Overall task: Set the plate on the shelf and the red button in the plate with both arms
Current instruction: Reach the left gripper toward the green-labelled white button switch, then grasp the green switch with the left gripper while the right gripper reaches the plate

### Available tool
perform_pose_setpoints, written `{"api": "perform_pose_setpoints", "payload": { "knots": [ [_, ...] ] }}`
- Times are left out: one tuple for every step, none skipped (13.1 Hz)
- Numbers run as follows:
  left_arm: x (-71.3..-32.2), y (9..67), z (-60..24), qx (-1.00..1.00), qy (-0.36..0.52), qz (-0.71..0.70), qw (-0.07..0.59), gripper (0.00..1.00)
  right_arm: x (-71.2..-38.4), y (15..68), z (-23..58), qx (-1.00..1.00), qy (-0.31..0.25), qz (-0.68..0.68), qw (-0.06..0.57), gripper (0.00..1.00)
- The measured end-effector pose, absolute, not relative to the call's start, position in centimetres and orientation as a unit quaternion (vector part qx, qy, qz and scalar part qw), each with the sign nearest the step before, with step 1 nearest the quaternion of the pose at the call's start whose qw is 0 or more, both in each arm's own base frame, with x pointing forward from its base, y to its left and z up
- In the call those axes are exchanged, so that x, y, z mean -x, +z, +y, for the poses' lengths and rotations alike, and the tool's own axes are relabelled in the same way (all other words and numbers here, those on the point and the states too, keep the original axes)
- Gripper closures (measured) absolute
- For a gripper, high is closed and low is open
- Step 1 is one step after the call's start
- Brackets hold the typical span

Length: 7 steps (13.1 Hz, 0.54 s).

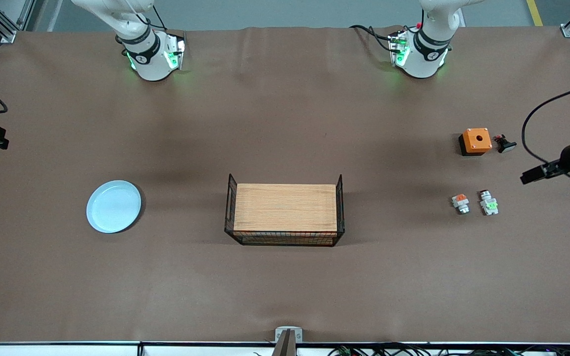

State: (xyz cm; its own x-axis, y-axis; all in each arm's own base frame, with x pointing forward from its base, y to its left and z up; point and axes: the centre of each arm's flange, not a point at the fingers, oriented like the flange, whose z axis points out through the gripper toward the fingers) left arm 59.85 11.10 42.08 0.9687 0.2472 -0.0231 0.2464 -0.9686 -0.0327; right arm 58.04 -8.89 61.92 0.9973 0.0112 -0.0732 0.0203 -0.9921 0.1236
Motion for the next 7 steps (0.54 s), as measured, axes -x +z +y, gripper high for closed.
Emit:
{"api": "perform_pose_setpoints", "payload": {
  "knots": [
    [-60.1,39.5,12.0,0.991,0.013,-0.130,0.012,0.00,-58.5,60.8,-10.1,-0.997,-0.042,0.016,0.061,0.00],
    [-60.3,37.0,12.6,0.991,0.016,-0.134,0.009,0.00,-59.4,59.4,-11.3,-0.997,-0.039,0.031,0.060,0.00],
    [-60.4,34.9,12.8,0.991,0.024,-0.134,0.007,0.00,-60.2,57.9,-12.4,-0.997,-0.028,0.049,0.062,0.00],
    [-60.6,33.3,12.8,0.991,0.027,-0.134,0.004,0.00,-61.0,56.4,-13.4,-0.996,-0.016,0.063,0.064,0.00],
    [-60.8,32.0,12.7,0.991,0.025,-0.133,0.003,0.00,-61.5,55.1,-14.2,-0.995,-0.010,0.070,0.066,0.00],
    [-60.9,30.7,12.6,0.991,0.021,-0.132,0.001,0.01,-61.7,53.8,-14.5,-0.995,-0.015,0.074,0.064,0.00],
    [-60.9,29.4,12.6,0.991,0.017,-0.131,0.000,0.01,-61.8,52.4,-14.7,-0.995,-0.021,0.075,0.061,0.03]
  ]
}}
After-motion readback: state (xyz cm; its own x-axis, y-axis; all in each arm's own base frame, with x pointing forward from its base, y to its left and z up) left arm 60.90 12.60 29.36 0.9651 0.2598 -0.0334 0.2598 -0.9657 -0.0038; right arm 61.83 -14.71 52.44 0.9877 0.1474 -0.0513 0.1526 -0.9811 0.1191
